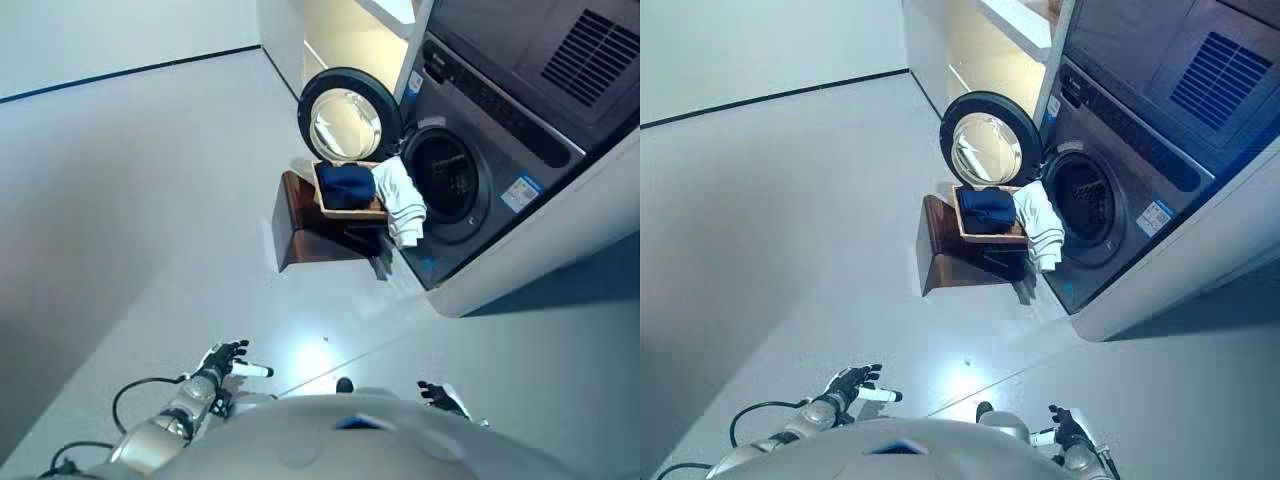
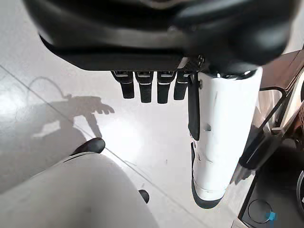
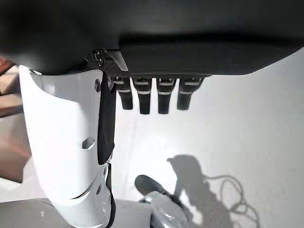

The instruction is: Pick up the clothes and place them into the washing machine

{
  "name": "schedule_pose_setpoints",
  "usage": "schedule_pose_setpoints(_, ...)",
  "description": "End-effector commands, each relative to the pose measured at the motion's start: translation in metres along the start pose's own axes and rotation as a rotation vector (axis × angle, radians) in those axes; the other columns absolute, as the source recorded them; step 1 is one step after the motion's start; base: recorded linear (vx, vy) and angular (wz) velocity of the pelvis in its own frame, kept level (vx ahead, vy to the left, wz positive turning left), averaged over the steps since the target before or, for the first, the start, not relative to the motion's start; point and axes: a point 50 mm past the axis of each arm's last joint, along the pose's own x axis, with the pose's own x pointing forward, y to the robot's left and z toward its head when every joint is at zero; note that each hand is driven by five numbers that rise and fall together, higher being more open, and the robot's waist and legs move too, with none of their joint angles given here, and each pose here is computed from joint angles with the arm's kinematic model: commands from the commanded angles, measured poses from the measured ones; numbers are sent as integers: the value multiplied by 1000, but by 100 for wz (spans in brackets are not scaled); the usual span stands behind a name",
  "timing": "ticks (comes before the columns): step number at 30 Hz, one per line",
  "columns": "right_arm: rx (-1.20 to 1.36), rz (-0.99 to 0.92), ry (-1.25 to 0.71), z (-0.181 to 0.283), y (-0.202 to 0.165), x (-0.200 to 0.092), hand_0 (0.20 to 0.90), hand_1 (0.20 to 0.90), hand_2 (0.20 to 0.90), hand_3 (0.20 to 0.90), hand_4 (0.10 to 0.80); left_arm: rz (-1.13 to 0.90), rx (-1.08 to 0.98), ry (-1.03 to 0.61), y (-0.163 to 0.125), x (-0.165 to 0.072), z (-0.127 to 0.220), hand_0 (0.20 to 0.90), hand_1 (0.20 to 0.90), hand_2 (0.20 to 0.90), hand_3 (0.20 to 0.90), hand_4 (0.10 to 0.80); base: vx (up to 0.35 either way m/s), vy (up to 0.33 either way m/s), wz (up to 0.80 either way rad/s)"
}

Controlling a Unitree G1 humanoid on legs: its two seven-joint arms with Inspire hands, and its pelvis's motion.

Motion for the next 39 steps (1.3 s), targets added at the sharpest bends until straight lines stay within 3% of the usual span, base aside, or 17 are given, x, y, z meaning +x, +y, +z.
schedule_pose_setpoints(1,27,-5,-192,47,-2,4,900,900,900,900,800,39,-19,-21,9,3,10,900,900,900,900,800,0,0,0)
schedule_pose_setpoints(21,10,17,-108,41,-1,9,900,900,900,900,800,17,21,-20,3,4,12,900,900,900,900,800,3,7,0)
schedule_pose_setpoints(39,28,-41,-144,62,-19,14,900,900,900,900,800,62,55,-68,17,6,29,900,900,900,900,800,1,56,-9)
